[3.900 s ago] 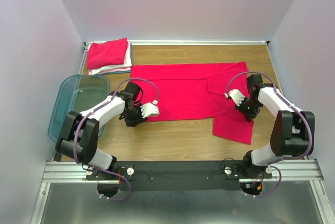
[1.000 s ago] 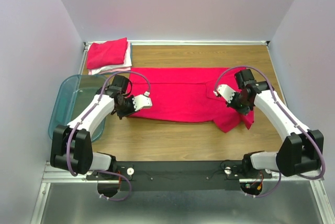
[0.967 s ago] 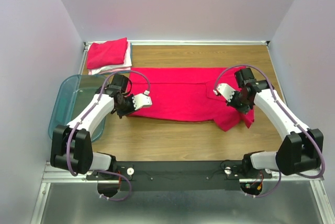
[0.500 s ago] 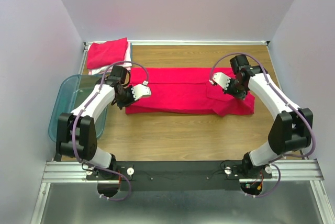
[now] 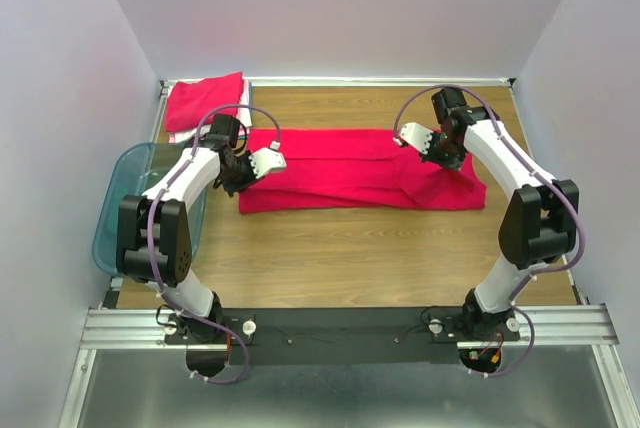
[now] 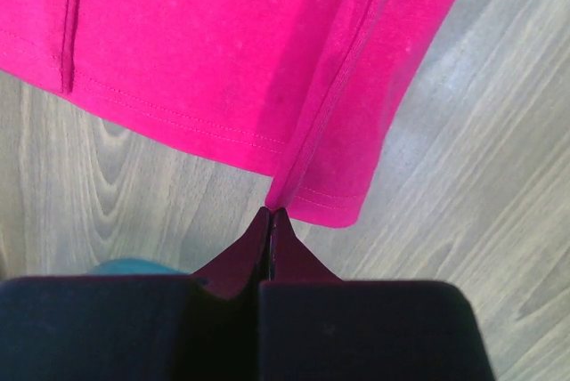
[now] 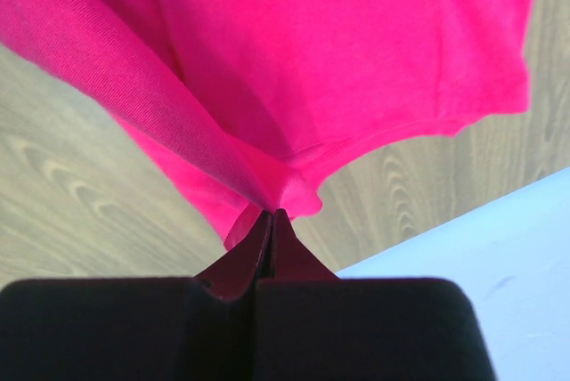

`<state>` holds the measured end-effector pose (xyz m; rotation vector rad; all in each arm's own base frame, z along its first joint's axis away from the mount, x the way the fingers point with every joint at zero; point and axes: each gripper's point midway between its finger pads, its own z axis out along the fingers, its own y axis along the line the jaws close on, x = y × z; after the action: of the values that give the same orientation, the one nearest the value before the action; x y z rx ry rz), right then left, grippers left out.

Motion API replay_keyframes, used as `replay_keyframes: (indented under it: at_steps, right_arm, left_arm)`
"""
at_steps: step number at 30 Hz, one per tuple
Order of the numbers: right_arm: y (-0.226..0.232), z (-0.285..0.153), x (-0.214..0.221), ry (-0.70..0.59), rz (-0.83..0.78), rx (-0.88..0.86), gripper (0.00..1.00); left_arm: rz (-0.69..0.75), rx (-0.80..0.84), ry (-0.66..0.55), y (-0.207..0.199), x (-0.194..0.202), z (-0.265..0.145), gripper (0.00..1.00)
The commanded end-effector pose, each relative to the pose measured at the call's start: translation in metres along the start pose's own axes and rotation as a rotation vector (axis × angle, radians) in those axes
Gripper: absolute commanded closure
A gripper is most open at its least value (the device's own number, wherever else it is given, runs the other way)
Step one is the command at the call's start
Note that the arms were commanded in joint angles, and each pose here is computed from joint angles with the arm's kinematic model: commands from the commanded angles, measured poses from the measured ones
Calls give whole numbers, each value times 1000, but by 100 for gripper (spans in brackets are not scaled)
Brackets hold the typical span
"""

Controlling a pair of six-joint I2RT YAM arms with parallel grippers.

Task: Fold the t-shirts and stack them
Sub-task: Fold the other side of the tshirt into a rectangle

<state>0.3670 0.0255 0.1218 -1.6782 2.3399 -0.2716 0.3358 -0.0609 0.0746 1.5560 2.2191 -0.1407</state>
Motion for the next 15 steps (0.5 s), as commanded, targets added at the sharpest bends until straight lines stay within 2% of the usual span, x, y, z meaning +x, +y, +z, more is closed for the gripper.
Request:
replay_keyframes:
  at_steps: [1,15]
  right_arm:
    - [-19,3,-8,7,-32,31,100]
    - [-38,22,-12,27,-30,34,100]
  left_arm:
    - [4,-35,-27,20,-5,-1,100]
    - [-16,-78,-12,57,-11,16,100]
